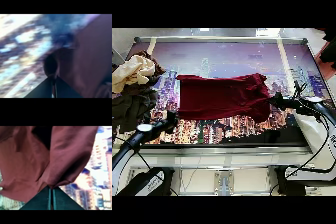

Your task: Fold the shirts.

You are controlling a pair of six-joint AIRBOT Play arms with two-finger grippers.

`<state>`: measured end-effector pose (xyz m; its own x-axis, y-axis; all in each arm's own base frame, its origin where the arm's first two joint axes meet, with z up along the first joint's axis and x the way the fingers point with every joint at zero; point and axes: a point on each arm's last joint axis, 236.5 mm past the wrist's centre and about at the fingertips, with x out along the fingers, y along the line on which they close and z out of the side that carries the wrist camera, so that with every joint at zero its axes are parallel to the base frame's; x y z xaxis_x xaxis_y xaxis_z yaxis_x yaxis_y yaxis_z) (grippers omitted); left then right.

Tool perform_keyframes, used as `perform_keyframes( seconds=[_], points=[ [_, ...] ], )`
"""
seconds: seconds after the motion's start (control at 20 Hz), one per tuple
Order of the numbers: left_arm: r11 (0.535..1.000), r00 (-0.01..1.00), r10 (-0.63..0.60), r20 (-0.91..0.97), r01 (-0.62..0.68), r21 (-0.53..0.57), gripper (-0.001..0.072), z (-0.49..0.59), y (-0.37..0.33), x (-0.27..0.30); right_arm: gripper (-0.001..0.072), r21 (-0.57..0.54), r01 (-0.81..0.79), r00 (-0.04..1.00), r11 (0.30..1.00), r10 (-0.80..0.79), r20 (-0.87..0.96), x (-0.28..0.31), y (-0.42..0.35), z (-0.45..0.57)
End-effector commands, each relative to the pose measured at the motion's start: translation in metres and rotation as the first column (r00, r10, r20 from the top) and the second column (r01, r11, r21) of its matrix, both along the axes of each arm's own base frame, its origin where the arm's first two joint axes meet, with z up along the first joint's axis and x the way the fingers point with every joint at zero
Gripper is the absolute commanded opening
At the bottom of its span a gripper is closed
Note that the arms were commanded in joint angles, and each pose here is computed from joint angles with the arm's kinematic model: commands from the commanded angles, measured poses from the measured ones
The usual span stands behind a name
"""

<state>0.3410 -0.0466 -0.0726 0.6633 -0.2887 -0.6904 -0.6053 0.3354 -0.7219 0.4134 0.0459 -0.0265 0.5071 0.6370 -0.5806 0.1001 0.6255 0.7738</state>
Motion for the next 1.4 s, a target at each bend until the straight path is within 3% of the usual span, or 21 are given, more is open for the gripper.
perform_keyframes(
  seconds=[0.0,0.1,0.2,0.35,0.5,0.6,0.7,0.75,0.85,0.95,1.1,1.25,1.35],
  points=[
    [0.974,0.929,-0.206,0.307,0.166,0.153,0.0013,0.11,-0.013,0.053,0.0027,-0.036,-0.088,0.994,0.995,0.09,0.054,-0.021,0.01,0.038],
    [0.942,0.784,-0.286,0.551,0.126,0.31,0.0013,0.236,-0.011,0.069,0.0027,-0.073,-0.095,0.985,0.993,0.105,0.136,-0.041,0.009,0.091],
    [0.889,0.616,-0.372,0.694,0.023,0.456,0.0012,0.349,-0.01,0.046,0.0027,-0.111,-0.051,0.961,0.993,0.079,0.264,-0.067,0.002,0.159],
    [0.826,0.431,-0.435,0.79,-0.158,0.541,0.0012,0.474,-0.008,-0.02,0.0026,-0.274,0.141,0.844,0.951,0.029,0.536,-0.118,-0.013,0.287],
    [0.735,0.324,-0.518,0.792,-0.304,0.606,0.0012,0.554,-0.008,-0.08,0.0024,-0.454,0.415,0.631,0.788,0.11,0.768,-0.176,-0.006,0.412],
    [0.655,0.283,-0.569,0.772,-0.41,0.634,0.0011,0.595,-0.004,-0.109,0.0023,-0.461,0.566,0.489,0.684,0.171,0.855,-0.202,0.002,0.481],
    [0.6,0.294,-0.581,0.759,-0.476,0.643,0.0011,0.615,0.006,-0.118,0.0023,-0.422,0.649,0.387,0.633,0.203,0.899,-0.213,0.004,0.527],
    [0.581,0.33,-0.582,0.743,-0.47,0.664,0.0011,0.61,0.01,-0.109,0.0023,-0.408,0.649,0.372,0.642,0.2,0.906,-0.21,0.002,0.535],
    [0.558,0.497,-0.575,0.65,-0.342,0.756,0.0011,0.561,0.021,-0.064,0.0023,-0.372,0.549,0.415,0.748,0.142,0.899,-0.179,-0.007,0.523],
    [0.58,0.66,-0.556,0.505,-0.127,0.805,0.0011,0.487,0.03,-0.003,0.0024,-0.282,0.404,0.498,0.87,0.049,0.866,-0.13,-0.03,0.492],
    [0.587,0.749,-0.579,0.322,0.109,0.802,0.0011,0.391,0.025,0.079,0.0024,-0.202,0.191,0.671,0.961,0.023,0.741,-0.041,-0.038,0.402],
    [0.544,0.789,-0.592,0.162,0.242,0.803,0.0011,0.301,0.017,0.144,0.0024,-0.329,0.066,0.836,0.942,0.128,0.534,0.055,0.005,0.256],
    [0.534,0.84,-0.531,0.112,0.229,0.814,0.0011,0.252,0.029,0.186,0.0023,-0.434,0.068,0.887,0.899,0.145,0.439,0.109,0.026,0.169]
  ],
)
